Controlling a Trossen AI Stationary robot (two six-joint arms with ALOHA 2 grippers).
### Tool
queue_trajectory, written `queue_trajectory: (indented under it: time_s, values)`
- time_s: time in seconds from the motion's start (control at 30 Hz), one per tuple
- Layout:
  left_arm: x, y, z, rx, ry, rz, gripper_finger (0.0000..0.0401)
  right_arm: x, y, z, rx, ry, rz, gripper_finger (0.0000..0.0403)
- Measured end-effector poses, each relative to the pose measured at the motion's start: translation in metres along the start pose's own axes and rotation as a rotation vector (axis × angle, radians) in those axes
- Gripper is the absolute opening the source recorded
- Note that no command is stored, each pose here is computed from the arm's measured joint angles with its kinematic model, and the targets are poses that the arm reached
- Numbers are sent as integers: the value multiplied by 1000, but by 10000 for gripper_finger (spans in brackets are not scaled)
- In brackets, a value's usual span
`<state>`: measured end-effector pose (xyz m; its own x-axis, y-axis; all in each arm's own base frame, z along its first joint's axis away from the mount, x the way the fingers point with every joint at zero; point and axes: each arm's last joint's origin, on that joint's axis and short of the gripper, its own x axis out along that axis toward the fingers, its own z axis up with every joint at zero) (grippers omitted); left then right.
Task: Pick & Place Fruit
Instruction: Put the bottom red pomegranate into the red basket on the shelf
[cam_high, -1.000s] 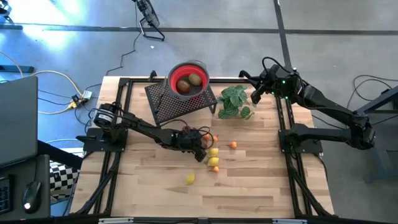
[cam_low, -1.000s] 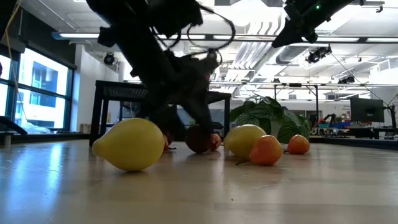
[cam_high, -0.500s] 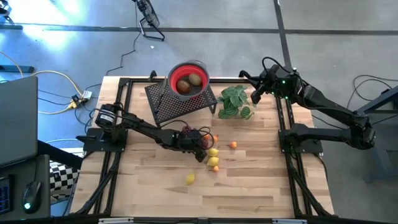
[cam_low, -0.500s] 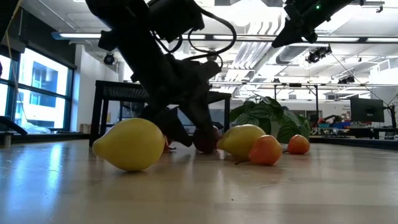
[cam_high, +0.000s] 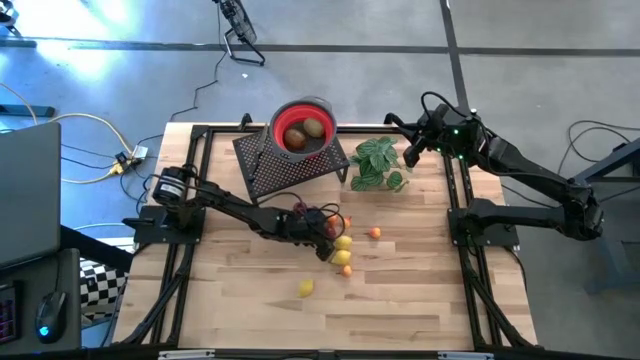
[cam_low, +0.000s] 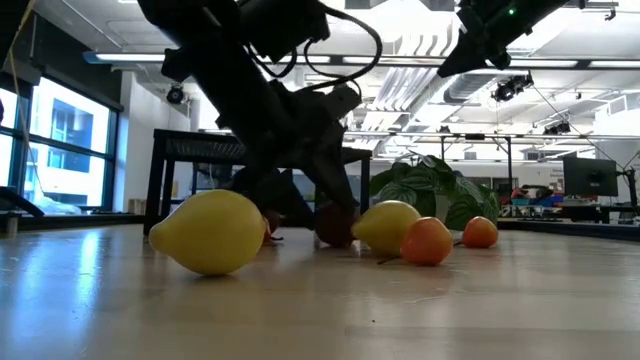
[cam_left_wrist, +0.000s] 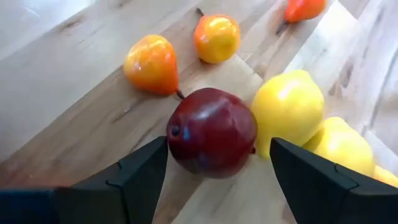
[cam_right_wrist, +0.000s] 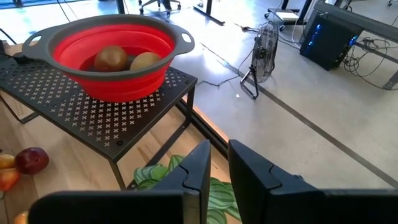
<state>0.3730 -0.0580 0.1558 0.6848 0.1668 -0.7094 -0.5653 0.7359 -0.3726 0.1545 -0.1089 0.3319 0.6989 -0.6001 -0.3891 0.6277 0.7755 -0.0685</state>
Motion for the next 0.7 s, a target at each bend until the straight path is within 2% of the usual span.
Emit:
queue_trajectory:
  time_s: [0.13,0.27,0.43,0.6,0.7]
  values:
    - [-2,-2,0,37,38,-45,278,0,0,-1,-11,6,-2,50]
    - [-8,-5,5,126,35,-71,278,0,0,-1,-26,6,-1,50]
    - [-17,-13,20,311,48,-52,278,0,0,-1,-27,6,0,50]
    - [-30,-18,45,554,101,-6,278,0,0,-1,-27,6,0,50]
    - [-35,-14,59,623,145,27,278,0,0,-1,-22,6,0,50]
